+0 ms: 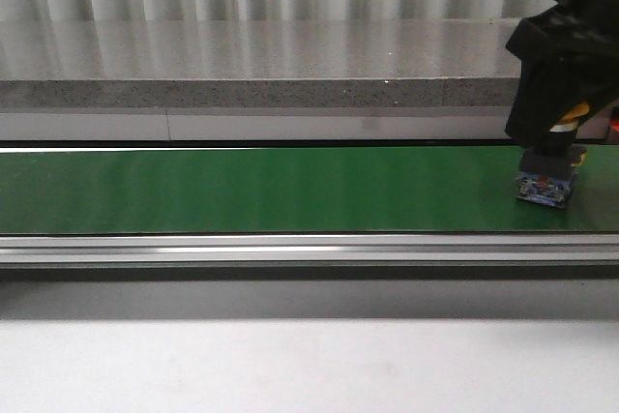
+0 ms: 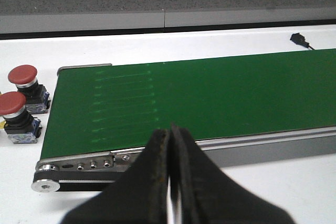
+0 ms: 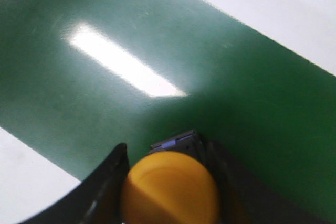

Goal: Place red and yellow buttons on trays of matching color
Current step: 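Grasp the yellow button at the belt's far end with the right gripper, then lower the yellow button into the yellow tray and release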

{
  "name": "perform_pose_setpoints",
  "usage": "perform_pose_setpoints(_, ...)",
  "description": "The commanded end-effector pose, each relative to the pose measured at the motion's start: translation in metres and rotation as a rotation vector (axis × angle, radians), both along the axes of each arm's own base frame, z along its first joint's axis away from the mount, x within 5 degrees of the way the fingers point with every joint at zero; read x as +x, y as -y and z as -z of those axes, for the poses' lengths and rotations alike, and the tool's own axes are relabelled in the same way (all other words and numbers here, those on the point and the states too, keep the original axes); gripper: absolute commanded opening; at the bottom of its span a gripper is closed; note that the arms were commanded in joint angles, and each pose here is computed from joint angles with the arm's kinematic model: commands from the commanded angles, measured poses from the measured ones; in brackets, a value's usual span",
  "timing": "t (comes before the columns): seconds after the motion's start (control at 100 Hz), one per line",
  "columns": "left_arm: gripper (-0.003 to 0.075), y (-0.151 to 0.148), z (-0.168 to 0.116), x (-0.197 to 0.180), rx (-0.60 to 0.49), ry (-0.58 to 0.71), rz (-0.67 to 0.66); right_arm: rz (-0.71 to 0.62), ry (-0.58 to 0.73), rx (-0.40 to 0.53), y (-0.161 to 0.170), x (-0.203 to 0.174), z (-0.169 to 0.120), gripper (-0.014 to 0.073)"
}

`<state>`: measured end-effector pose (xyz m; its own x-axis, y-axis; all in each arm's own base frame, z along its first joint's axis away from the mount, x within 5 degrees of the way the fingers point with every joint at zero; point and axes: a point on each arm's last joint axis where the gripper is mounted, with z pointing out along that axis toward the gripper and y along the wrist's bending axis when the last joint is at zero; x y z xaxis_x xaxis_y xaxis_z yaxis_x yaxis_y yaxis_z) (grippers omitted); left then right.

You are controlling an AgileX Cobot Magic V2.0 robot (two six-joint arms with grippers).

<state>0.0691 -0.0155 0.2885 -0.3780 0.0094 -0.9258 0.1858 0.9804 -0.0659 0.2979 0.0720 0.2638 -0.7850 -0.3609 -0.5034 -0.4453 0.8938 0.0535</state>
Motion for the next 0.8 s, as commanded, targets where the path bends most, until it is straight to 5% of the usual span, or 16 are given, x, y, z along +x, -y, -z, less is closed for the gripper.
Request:
perform_pose_setpoints(0.0, -0.002, 0.001, -0.015, 0.002, -0.027, 0.096, 0.007, 0.026, 0.107, 0.043, 0.003, -0.006, -0.034, 0.0109)
perform_pose_setpoints(0.19, -0.002, 0.001, -0.015, 0.002, -0.027, 0.096, 0.007, 0.18, 0.145, 0.073, 0.033, -0.023, -0.061, 0.0109)
perform_pose_setpoints(0.49, -0.002, 0.001, -0.015, 0.002, -0.029, 0.096, 0.007, 0.653, 0.175, 0.054, 0.117, -0.063, -0.09, 0.0109)
perform_pose_setpoints(0.79, -0.002, 0.001, -0.015, 0.002, -0.029, 0.096, 0.007, 1.002, 0.153, 0.088, 0.17, -0.093, -0.06, 0.0109)
